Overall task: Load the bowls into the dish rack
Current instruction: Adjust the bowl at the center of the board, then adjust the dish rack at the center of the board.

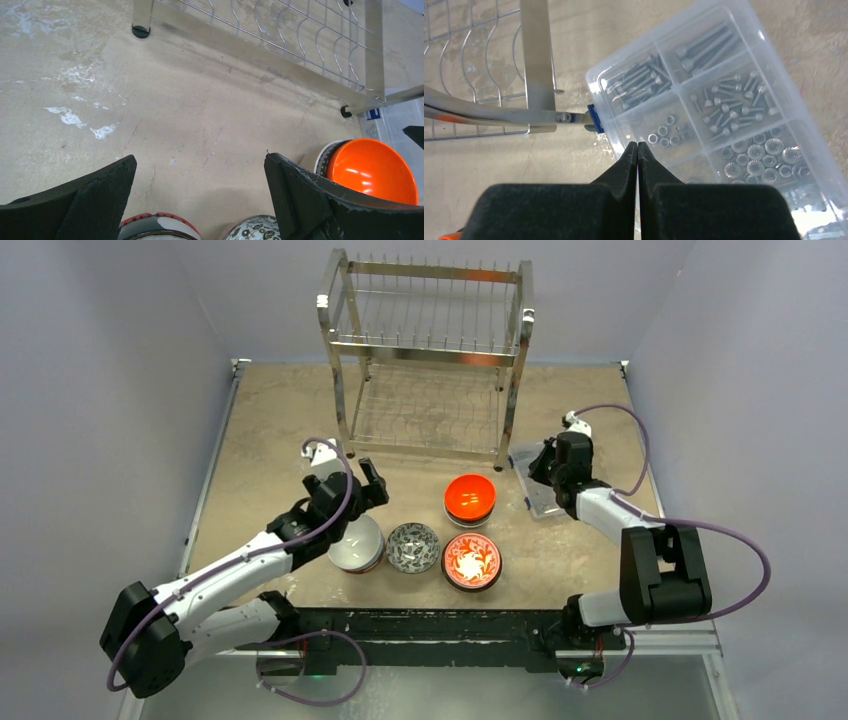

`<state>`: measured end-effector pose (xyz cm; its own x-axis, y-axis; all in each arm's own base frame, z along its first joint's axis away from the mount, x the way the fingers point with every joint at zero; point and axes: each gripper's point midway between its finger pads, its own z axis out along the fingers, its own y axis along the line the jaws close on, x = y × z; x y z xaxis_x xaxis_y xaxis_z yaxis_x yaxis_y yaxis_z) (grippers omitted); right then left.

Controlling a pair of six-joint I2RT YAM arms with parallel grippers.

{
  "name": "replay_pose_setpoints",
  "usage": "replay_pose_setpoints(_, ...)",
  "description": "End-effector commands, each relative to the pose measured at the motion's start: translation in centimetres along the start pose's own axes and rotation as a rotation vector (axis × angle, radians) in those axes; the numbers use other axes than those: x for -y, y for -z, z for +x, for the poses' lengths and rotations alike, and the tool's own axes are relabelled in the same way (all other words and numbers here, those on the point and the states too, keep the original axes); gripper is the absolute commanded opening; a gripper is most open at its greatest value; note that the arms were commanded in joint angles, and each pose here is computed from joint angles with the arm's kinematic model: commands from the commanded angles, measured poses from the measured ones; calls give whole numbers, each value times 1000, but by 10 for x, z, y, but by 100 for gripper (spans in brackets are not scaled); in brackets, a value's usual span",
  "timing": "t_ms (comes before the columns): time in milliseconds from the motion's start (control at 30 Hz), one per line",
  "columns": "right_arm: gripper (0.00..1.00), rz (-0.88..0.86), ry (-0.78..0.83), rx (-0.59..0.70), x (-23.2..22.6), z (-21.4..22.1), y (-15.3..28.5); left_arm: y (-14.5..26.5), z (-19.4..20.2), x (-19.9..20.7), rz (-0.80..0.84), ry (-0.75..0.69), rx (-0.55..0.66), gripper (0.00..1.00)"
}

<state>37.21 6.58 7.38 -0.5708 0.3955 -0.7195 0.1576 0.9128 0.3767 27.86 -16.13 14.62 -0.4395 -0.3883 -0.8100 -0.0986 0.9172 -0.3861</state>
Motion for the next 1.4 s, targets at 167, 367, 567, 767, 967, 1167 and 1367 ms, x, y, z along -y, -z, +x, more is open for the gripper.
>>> replay_pose_setpoints(167,0,-231,118,-12,-39,-5,8,-21,-28,-13,24,14,-21,99)
replay_pose_setpoints(367,4,-320,156,35,-55,-13,23,-36,-49,-17,-4,-133,24,99)
replay_pose_setpoints(567,30,-415,177,135,-77,-38,44,-70,-69,-14,4,-277,56,99)
replay_pose_setpoints(767,60,-464,213,232,-90,-62,60,-97,-87,-8,61,-280,69,99)
replay_pose_setpoints(967,70,-478,226,241,-102,-76,52,-122,-107,-17,21,-294,120,99)
replay_pose_setpoints(1167,71,-462,247,236,-115,-87,35,-148,-114,-30,-54,-292,184,99)
replay_pose_setpoints(1367,69,-476,297,204,-137,-78,19,-169,-113,-30,-51,-302,179,81)
